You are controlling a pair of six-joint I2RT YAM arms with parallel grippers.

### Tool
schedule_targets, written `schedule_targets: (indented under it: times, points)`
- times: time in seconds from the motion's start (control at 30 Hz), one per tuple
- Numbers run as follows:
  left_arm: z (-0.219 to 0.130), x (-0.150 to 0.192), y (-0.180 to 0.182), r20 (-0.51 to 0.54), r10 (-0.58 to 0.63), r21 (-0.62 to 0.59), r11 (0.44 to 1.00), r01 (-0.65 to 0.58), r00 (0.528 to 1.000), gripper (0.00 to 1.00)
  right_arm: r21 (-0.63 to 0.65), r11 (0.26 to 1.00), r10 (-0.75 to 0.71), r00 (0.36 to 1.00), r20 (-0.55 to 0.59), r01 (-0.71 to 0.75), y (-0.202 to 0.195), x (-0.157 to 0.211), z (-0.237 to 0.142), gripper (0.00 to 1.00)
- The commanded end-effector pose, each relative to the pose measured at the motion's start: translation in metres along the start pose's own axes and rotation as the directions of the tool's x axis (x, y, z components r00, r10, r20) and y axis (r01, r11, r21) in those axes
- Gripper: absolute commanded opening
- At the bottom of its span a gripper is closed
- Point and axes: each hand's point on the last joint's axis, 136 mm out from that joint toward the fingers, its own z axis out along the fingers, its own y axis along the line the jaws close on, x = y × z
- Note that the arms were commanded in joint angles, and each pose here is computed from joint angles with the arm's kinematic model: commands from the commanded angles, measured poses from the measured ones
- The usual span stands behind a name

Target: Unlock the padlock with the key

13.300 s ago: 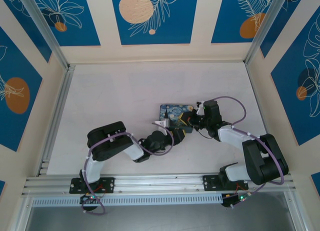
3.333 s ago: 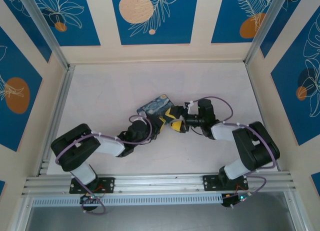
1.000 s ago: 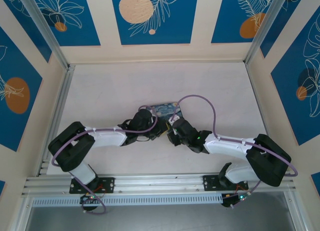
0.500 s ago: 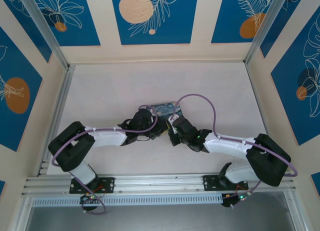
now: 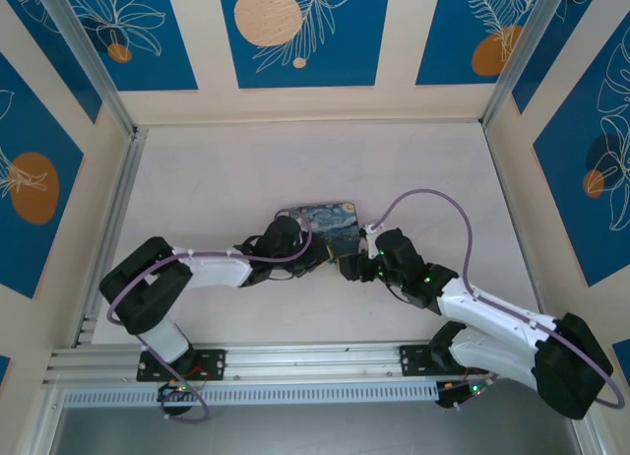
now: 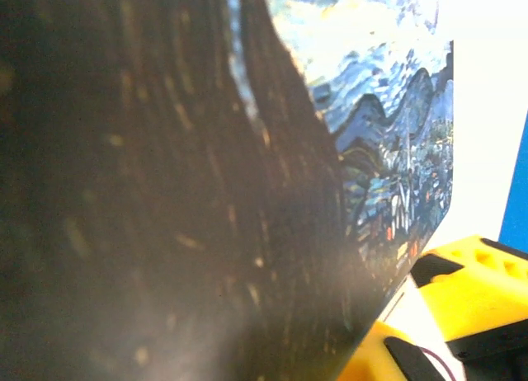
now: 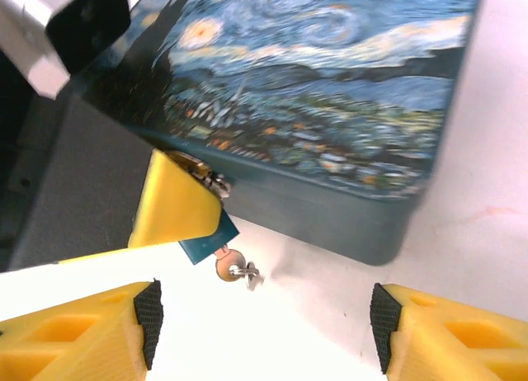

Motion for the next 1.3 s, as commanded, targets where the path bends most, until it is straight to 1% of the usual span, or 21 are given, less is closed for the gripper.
schedule_targets:
  times: [0.0,0.17,0.2,0.27,0.33,0.37,0.43,0.5,0.6,0.77,0.93,1.1,1.27]
  points:
    - [0.005,0.0,0.011,-0.01,0.05,-0.042,0.998,-0.05,0.999,0.0,-0.028,0.986,0.162,0.986,-0.048,-0.164,-0.001,0.013,-0.007,0.7]
    - [0.013,0.008,0.024,-0.028,0.089,-0.076,0.993,-0.091,0.996,0.01,-0.087,0.952,0.286,0.955,-0.082,-0.293,0.01,0.017,-0.006,0.72]
    - [0.015,0.01,0.026,-0.031,0.091,-0.08,0.992,-0.093,0.995,0.03,-0.095,0.943,0.311,0.946,-0.088,-0.319,0.011,0.018,-0.005,0.74]
    - [0.016,0.012,0.029,-0.031,0.091,-0.081,0.992,-0.093,0.995,0.1,-0.116,0.928,0.345,0.933,-0.097,-0.355,0.014,0.02,-0.003,0.74]
    - [0.016,0.013,0.032,-0.03,0.09,-0.084,0.992,-0.092,0.996,0.21,-0.126,0.916,0.371,0.923,-0.102,-0.382,0.016,0.022,-0.001,0.75]
    - [0.016,0.014,0.032,-0.029,0.091,-0.086,0.992,-0.093,0.995,0.28,-0.126,0.912,0.378,0.92,-0.105,-0.389,0.016,0.023,0.0,0.77]
    - [0.012,0.014,0.031,-0.017,0.096,-0.09,0.991,-0.097,0.995,0.52,-0.131,0.905,0.393,0.913,-0.107,-0.404,0.016,0.024,0.001,0.78]
    - [0.006,0.012,0.029,-0.002,0.1,-0.093,0.991,-0.099,0.995,0.67,-0.134,0.902,0.398,0.911,-0.11,-0.41,0.016,0.025,0.002,0.78]
    - [-0.005,0.01,0.025,0.024,0.108,-0.097,0.99,-0.105,0.994,0.79,-0.136,0.899,0.404,0.908,-0.11,-0.416,0.017,0.024,0.004,0.78]
    - [-0.028,0.005,0.014,0.072,0.134,-0.099,0.987,-0.127,0.988,0.88,-0.142,0.895,0.409,0.905,-0.115,-0.422,0.019,0.021,0.009,0.78]
    - [-0.056,-0.004,0.005,0.131,0.188,-0.139,0.976,-0.17,0.973,0.98,-0.144,0.899,0.397,0.908,-0.133,-0.414,0.023,0.018,0.017,0.78]
    - [-0.075,-0.017,0.005,0.169,0.22,-0.189,0.964,-0.187,0.961,1.0,-0.13,0.911,0.375,0.917,-0.137,-0.392,0.024,0.009,0.027,0.78]
    - [-0.081,-0.025,0.009,0.18,0.212,-0.21,0.962,-0.174,0.961,1.0,-0.126,0.916,0.361,0.921,-0.149,-0.38,0.028,-0.009,0.041,0.78]
